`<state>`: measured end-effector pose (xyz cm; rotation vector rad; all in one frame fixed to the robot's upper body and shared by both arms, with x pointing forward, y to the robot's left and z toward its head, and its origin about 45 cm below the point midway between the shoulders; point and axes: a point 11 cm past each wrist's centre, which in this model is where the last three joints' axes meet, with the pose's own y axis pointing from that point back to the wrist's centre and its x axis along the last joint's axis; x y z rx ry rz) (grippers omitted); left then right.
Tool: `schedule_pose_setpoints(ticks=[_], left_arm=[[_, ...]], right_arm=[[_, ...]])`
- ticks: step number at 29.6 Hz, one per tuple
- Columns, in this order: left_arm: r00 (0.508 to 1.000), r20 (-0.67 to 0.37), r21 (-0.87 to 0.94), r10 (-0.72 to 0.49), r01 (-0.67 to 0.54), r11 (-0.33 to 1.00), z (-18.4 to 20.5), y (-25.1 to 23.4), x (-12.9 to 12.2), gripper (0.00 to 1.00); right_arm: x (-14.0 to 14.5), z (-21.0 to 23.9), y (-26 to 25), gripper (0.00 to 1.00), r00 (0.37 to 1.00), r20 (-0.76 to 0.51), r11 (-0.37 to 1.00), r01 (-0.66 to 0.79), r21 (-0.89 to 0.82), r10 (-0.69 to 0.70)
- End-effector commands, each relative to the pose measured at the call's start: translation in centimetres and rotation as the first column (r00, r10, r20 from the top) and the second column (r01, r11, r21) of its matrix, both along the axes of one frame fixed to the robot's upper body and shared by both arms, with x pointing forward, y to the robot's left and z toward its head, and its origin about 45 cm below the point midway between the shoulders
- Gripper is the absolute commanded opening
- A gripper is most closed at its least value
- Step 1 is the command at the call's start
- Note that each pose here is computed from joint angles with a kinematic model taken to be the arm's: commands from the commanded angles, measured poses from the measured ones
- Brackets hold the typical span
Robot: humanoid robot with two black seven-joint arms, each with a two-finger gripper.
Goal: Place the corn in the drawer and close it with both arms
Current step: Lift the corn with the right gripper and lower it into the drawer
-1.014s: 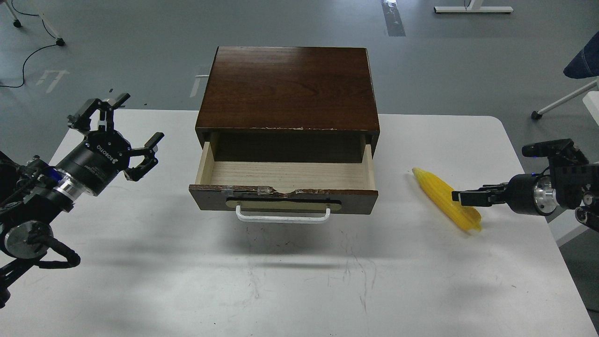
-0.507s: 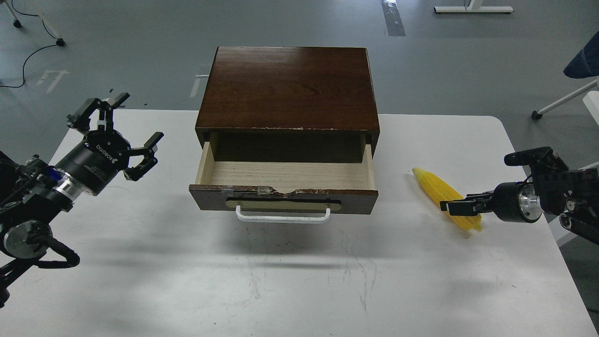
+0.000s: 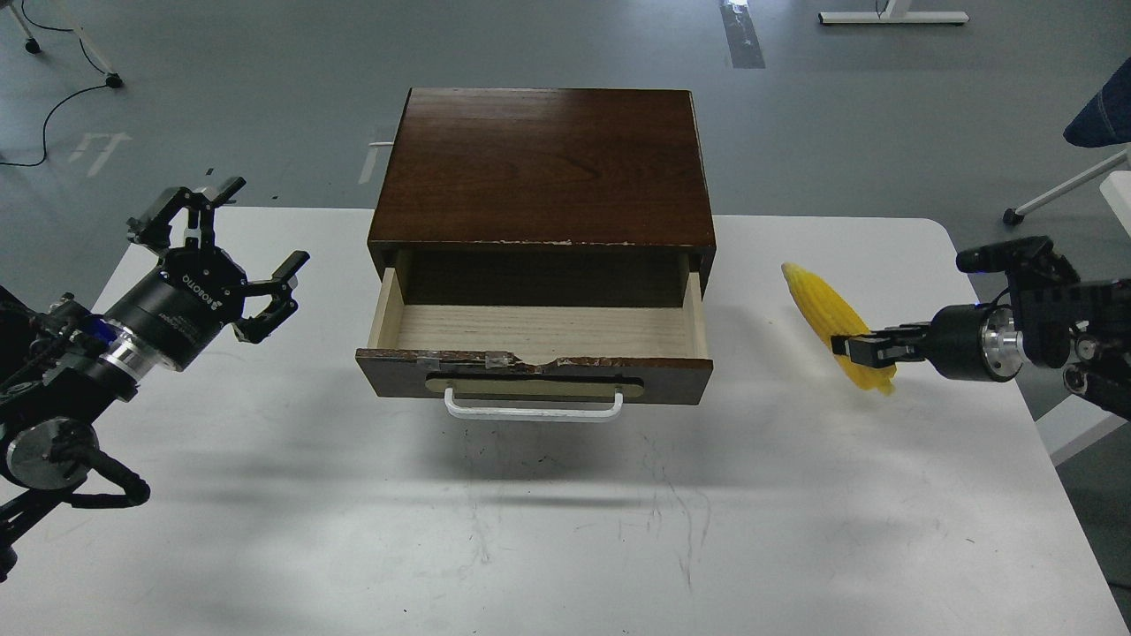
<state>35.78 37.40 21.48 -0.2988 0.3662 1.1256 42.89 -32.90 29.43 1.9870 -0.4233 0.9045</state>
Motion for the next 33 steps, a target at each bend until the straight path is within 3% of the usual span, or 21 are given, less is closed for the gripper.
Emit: schedule_pose_setpoints(ticks=[1,4,7,15,20,25,33], left_arm=[[1.0,0.003,0.0,0.001,-0.001,1.0,0.1,0.1,0.1,1.0],[1.0,0.008,0.0,0.004,-0.004,1.0,0.3,0.1,0.1,1.0],[1.0,0.007,0.002,0.004,-0.004,1.0,0.3,0.2,0.1,1.0],[1.0,0.008,0.022,0.013,-0.013,1.0,0.7,1.1,-0.1,1.0],[1.0,0.01,0.024,0.015,-0.015,1.0,0.8,1.2,-0.1,1.0],[1.0,0.01,0.024,0.015,-0.015,1.0,0.8,1.2,-0.1,1.0],[1.0,0.01,0.024,0.015,-0.015,1.0,0.8,1.2,-0.1,1.0]], right_arm=[[1.2,6.7,3.4,0.09,0.997,0.049,0.996,-0.067,0.05,0.064],[1.3,11.3,8.5,0.09,0.98,0.078,0.981,-0.188,0.049,0.184],[0.9,12.5,14.9,0.09,0.941,0.067,0.943,-0.331,-0.042,0.333],[-3.3,7.8,25.3,0.09,0.799,-0.077,0.771,-0.597,-0.221,0.597],[-4.2,4.1,27.3,0.09,0.698,-0.091,0.615,-0.679,-0.401,0.71],[-4.8,1.8,28.3,0.09,0.627,-0.102,0.514,-0.712,-0.479,0.773],[-3.8,0.5,28.4,0.14,0.612,-0.089,0.484,-0.698,-0.528,0.786]])
